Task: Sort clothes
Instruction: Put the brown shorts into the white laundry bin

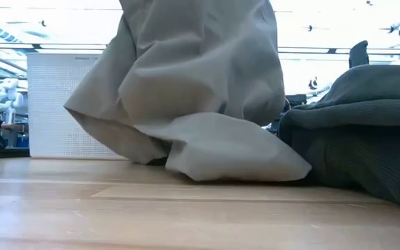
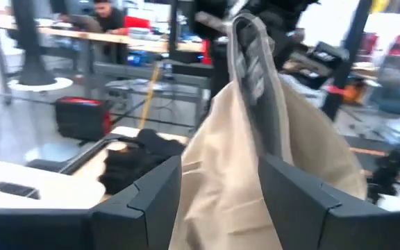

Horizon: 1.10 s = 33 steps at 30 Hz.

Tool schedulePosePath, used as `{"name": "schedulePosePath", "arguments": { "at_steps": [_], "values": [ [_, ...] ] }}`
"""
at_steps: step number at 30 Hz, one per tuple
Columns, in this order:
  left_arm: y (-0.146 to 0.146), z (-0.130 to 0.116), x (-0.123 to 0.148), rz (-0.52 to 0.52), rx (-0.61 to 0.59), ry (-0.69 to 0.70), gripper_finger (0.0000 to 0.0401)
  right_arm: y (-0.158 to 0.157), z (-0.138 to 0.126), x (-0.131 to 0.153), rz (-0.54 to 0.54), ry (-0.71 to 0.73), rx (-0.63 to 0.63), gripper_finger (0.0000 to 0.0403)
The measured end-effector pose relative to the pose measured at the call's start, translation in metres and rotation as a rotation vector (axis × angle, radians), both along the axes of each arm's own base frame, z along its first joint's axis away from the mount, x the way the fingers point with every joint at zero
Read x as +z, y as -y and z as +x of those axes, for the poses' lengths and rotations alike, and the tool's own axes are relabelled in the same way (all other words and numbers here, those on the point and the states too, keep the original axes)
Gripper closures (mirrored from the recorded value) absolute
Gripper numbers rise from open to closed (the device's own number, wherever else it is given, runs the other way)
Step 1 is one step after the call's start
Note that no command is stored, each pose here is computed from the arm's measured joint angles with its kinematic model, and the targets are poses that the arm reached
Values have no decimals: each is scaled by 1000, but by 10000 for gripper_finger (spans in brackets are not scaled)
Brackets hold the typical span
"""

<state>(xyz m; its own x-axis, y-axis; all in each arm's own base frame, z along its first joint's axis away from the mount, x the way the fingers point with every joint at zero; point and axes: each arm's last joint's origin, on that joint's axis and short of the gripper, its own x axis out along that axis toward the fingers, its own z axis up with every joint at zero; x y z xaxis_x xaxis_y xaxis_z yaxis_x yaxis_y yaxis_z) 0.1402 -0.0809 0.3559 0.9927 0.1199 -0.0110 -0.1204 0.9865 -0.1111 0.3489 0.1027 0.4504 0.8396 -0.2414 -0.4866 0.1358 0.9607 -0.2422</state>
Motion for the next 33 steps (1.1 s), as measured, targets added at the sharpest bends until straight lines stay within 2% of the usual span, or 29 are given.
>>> {"name": "schedulePosePath", "arguments": {
  "at_steps": [2, 6, 9, 11, 14, 15, 17, 18, 20, 22, 24, 26, 30, 33],
  "values": [
    [4, 1, -4, 11, 8, -14, 200, 3, -2, 1, -23, -1, -45, 399],
    [16, 5, -8, 40, -12, -16, 200, 18, -1, 5, -2, 27, -97, 399],
    [25, 4, -2, 90, 10, 33, 200, 29, -3, 27, 65, 179, -55, 399],
    [29, 2, 6, 100, 7, 71, 200, 32, -12, 52, 106, 345, -6, 399],
    [32, -4, 6, 127, 22, 65, 200, 32, -30, 80, 104, 523, -71, 399],
    [32, -5, 7, 131, 34, 61, 200, 33, -35, 81, 122, 517, -55, 399],
    [33, -8, 6, 137, 65, 51, 200, 41, -42, 75, 201, 405, 30, 399],
    [34, -9, 6, 138, 79, 48, 200, 44, -44, 70, 207, 360, 22, 399],
    [34, -9, 6, 139, 92, 44, 200, 42, -44, 67, 138, 366, -121, 399],
    [35, -8, 5, 140, 90, 41, 200, 36, -46, 78, 75, 483, -240, 399],
    [36, -8, 5, 138, 81, 42, 200, 31, -50, 89, 117, 542, -140, 399],
    [37, -7, 4, 143, 77, 40, 200, 28, -48, 84, 148, 504, -70, 399],
    [41, 0, 1, 151, 59, 36, 200, 28, -37, 68, 126, 416, -111, 399],
    [44, 9, -2, 161, 3, 41, 200, 30, -37, 73, 148, 452, -104, 400]
  ]
}}
